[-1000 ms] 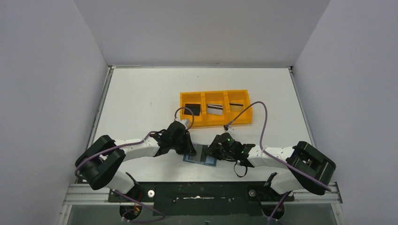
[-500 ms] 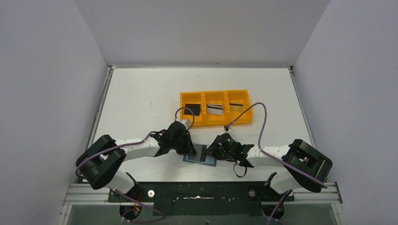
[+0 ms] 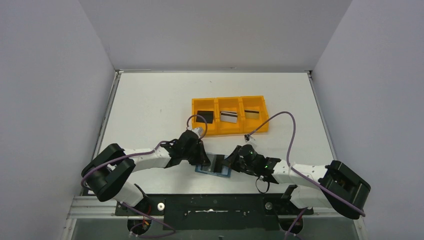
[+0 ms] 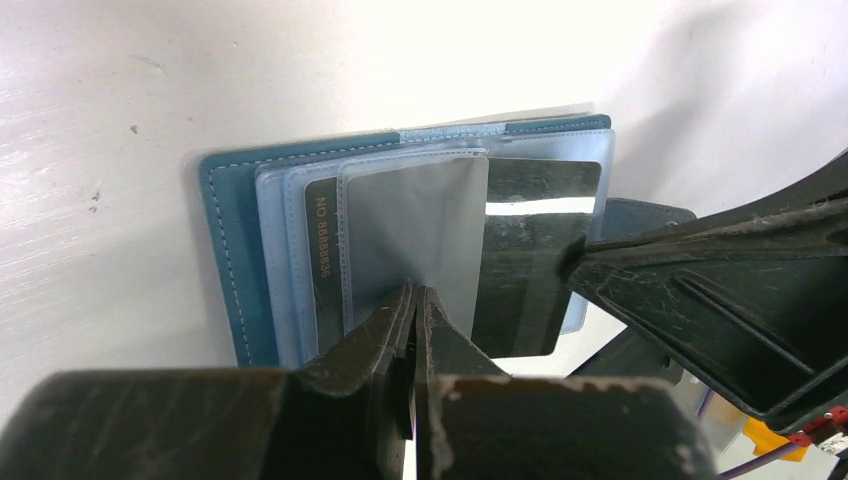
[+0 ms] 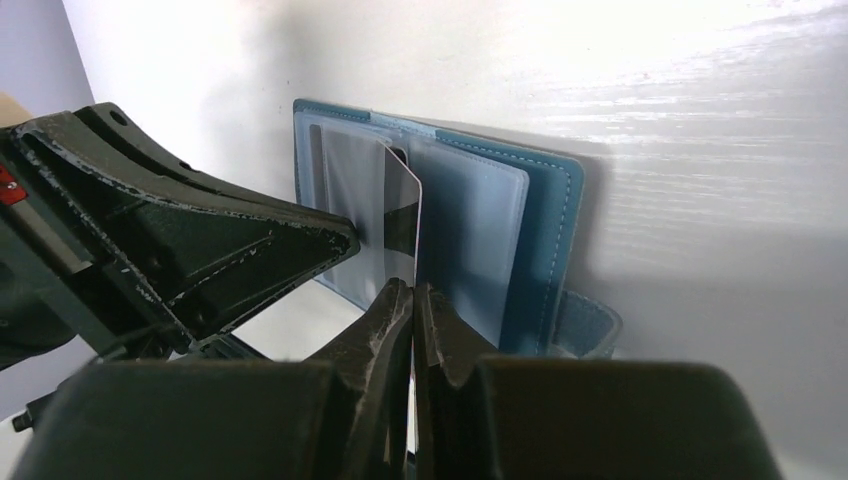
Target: Take the credit cards out of the card holder
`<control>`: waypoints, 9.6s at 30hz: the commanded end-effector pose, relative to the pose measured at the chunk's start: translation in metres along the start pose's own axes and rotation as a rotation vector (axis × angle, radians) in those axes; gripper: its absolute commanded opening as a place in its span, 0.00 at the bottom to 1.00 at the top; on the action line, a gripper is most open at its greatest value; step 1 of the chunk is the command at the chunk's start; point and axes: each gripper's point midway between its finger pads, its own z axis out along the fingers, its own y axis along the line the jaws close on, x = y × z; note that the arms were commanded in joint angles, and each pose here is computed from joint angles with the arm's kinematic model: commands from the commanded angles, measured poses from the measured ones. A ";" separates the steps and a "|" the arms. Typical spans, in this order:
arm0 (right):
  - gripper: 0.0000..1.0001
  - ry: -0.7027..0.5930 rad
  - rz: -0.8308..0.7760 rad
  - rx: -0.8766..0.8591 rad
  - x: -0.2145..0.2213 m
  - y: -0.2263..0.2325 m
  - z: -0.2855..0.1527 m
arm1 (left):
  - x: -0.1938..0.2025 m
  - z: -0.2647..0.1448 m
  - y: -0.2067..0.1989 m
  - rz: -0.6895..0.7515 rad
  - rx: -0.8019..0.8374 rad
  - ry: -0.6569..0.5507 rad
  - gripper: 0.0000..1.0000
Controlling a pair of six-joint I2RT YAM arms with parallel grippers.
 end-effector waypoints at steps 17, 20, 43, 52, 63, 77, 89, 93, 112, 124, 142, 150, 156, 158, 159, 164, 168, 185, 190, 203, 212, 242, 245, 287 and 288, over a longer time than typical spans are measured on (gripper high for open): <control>0.28 -0.039 0.130 -0.057 -0.005 0.000 0.013 | 0.052 0.006 0.060 0.048 -0.234 0.163 0.00; 0.13 -0.036 0.111 -0.085 -0.005 0.007 0.013 | 0.051 0.006 0.060 0.044 -0.235 0.157 0.00; 0.10 -0.072 0.098 -0.083 -0.015 0.009 -0.002 | 0.049 0.010 0.045 0.062 -0.169 0.154 0.00; 0.19 -0.039 0.092 -0.104 -0.008 0.013 0.006 | 0.049 0.011 0.043 0.067 -0.173 0.150 0.00; 0.01 -0.045 0.095 -0.104 -0.010 0.013 0.006 | 0.048 0.010 0.045 0.066 -0.183 0.145 0.00; 0.00 -0.289 -0.049 -0.115 -0.066 0.037 -0.045 | -0.018 -0.050 -0.001 0.061 -0.121 -0.145 0.24; 0.00 -0.411 -0.447 -0.196 -0.101 0.100 -0.067 | -0.074 -0.128 0.050 -0.072 -0.158 -0.331 0.55; 0.00 -0.450 -0.657 -0.184 -0.114 0.125 -0.065 | -0.092 -0.153 0.057 -0.079 -0.167 -0.396 0.64; 0.00 -0.280 -1.515 0.012 -0.167 0.175 0.049 | -0.141 -0.210 0.052 0.105 -0.217 -0.676 0.84; 0.00 -0.132 -1.860 -0.009 -0.166 0.160 0.098 | -0.147 -0.236 0.078 0.030 -0.364 -0.773 0.85; 0.03 -0.058 -2.082 0.165 -0.196 0.124 0.144 | -0.142 -0.262 0.096 -0.067 -0.442 -0.871 0.92; 0.08 -0.060 -2.125 0.209 -0.203 0.115 0.167 | -0.141 -0.255 0.098 -0.070 -0.452 -0.837 0.92; 0.17 -0.019 -2.094 0.204 -0.197 0.108 0.163 | -0.141 -0.256 0.098 -0.071 -0.451 -0.841 0.92; 0.25 -0.019 -2.066 0.172 -0.194 0.110 0.158 | -0.140 -0.255 0.099 -0.070 -0.450 -0.839 0.93; 0.26 -0.020 -2.058 0.155 -0.191 0.111 0.156 | -0.141 -0.255 0.099 -0.071 -0.449 -0.837 0.92; 0.32 -0.058 -1.988 0.108 -0.195 0.123 0.140 | -0.141 -0.251 0.098 -0.067 -0.444 -0.819 0.93; 0.33 -0.137 -1.922 0.110 -0.207 0.135 0.124 | -0.141 -0.247 0.099 -0.065 -0.443 -0.804 0.93; 0.55 -0.256 -0.649 -0.078 -0.162 0.159 0.021 | -0.141 -0.237 0.101 -0.059 -0.444 -0.763 0.93; 0.52 -0.188 -0.478 0.023 -0.111 0.124 0.024 | -0.141 -0.237 0.102 -0.063 -0.448 -0.762 0.93; 0.52 -0.168 -0.422 0.223 -0.021 0.092 0.023 | -0.140 -0.235 0.102 -0.063 -0.439 -0.758 0.93; 0.52 -0.099 -0.523 0.330 0.003 0.088 0.044 | -0.140 -0.236 0.102 -0.067 -0.440 -0.760 0.93; 0.00 -0.047 -0.628 0.401 0.021 0.074 0.060 | -0.139 -0.231 0.101 -0.062 -0.430 -0.744 0.93; 0.00 -0.070 -0.639 0.321 0.017 0.094 0.054 | -0.139 -0.231 0.101 -0.061 -0.429 -0.740 0.93; 0.41 0.029 -0.669 0.441 0.038 0.060 0.068 | -0.117 -0.213 0.074 -0.213 -0.168 -0.738 0.85; 0.39 0.028 -0.672 0.455 0.037 0.058 0.068 | -0.117 -0.213 0.075 -0.215 -0.168 -0.740 0.85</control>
